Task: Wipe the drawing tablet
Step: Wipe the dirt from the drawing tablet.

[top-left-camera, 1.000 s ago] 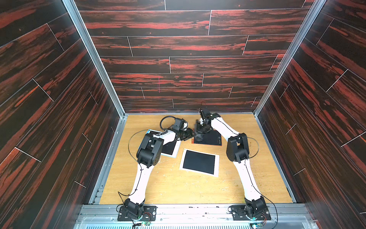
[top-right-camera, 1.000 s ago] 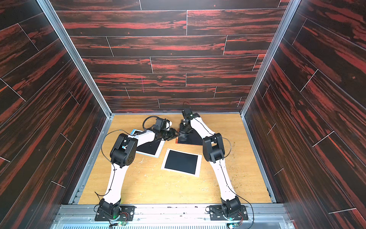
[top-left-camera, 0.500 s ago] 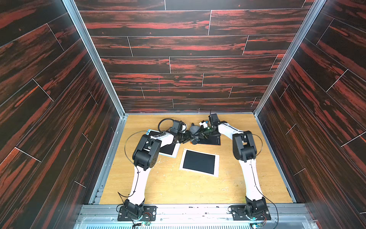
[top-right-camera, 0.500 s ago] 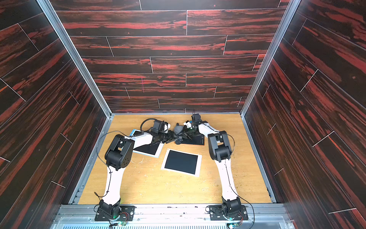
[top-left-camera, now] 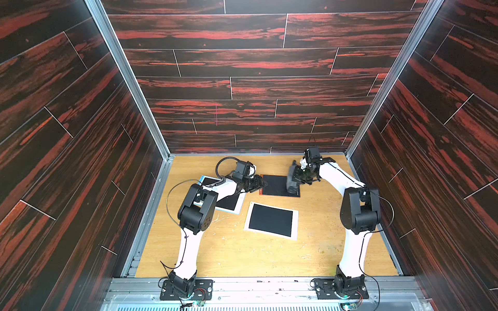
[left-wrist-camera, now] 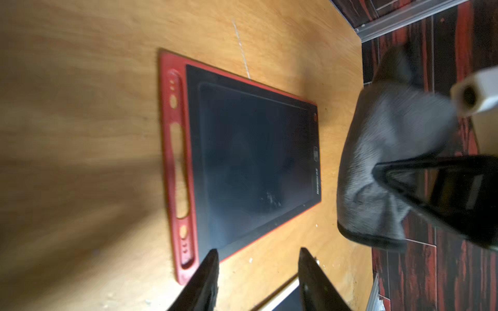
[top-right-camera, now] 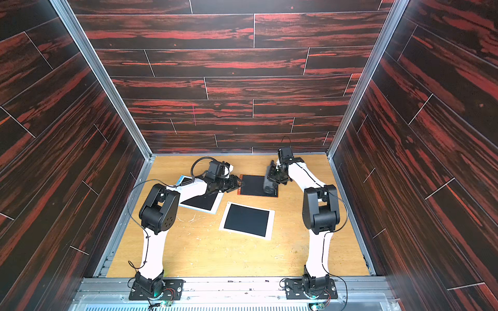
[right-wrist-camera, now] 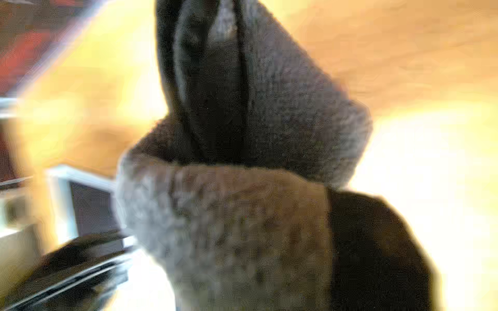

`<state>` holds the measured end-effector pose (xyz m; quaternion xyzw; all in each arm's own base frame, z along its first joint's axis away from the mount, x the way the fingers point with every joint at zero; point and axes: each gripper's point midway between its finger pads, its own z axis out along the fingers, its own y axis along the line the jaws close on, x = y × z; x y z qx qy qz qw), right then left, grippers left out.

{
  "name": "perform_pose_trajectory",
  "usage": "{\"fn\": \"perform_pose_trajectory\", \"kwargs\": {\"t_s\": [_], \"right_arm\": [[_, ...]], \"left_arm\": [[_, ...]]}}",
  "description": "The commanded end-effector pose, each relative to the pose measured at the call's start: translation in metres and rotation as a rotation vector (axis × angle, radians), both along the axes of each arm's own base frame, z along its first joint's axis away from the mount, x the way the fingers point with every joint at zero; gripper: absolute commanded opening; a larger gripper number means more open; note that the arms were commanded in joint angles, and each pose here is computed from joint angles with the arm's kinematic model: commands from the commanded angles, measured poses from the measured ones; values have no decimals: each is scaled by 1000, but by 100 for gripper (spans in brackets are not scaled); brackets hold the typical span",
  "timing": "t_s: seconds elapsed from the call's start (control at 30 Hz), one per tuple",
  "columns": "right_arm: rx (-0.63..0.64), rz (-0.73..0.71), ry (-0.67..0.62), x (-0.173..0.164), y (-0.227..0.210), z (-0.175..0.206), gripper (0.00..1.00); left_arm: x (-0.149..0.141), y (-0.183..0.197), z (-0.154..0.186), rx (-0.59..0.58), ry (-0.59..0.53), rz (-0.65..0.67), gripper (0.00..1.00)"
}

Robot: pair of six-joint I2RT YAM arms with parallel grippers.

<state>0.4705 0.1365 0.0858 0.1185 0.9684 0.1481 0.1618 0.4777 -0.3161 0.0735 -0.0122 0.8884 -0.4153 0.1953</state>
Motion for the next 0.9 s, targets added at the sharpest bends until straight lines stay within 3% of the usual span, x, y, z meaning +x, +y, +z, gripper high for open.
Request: {"fn": "perform_pose_trajectory", "kwargs": {"t_s": [0.0, 0.33, 0.5, 0.73, 0.87], "right_arm": [[-239, -32, 100, -24, -40, -29, 0], [-305, 2, 174, -29, -33, -59, 0], [-276, 77, 167, -30, -1, -63, 0], [-336, 179, 181, -37, 43, -79, 0], [-225, 240, 209, -43, 82, -90, 0]], "left_arm": [[7, 6, -5, 36, -6, 1, 49], [7, 6, -32, 50, 67, 10, 49], [4, 6, -41, 61, 88, 5, 49], [3, 4, -45, 40, 100, 3, 49], [3, 4, -43, 38, 95, 3, 49]]}}
